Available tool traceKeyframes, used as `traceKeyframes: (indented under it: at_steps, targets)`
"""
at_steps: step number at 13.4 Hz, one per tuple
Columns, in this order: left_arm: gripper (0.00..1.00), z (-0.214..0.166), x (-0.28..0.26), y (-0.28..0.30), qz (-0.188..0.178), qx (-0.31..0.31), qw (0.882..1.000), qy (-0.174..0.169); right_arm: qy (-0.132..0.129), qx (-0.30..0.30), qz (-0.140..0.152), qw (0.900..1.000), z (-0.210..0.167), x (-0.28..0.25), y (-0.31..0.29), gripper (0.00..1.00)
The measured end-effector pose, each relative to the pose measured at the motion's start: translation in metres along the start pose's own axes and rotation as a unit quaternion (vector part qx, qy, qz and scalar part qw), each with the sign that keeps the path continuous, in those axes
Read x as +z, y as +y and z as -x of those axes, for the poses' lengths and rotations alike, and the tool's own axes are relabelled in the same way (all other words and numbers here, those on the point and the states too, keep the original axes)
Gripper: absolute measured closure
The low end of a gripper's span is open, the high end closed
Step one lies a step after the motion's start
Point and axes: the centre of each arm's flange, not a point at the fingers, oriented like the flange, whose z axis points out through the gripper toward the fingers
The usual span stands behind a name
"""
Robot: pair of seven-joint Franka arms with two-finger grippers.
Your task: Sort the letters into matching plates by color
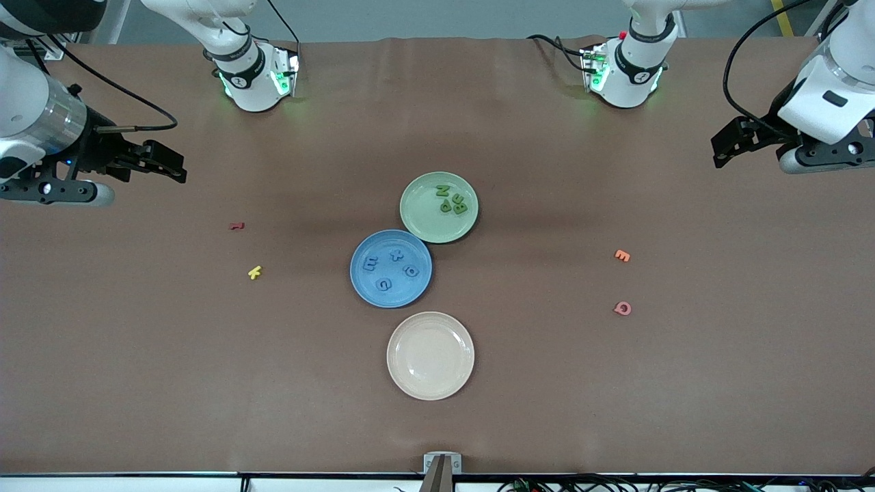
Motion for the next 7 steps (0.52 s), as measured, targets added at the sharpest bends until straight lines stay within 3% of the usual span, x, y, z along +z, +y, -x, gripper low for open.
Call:
traceKeyframes:
  at_steps: [7]
  targets:
    - [0.0,0.006,-0.018,-0.004,0.018,-0.004,1.0,0.008,0.026,0.01,-0.005,1.0,-0.006,-0.009,0.009,0.0]
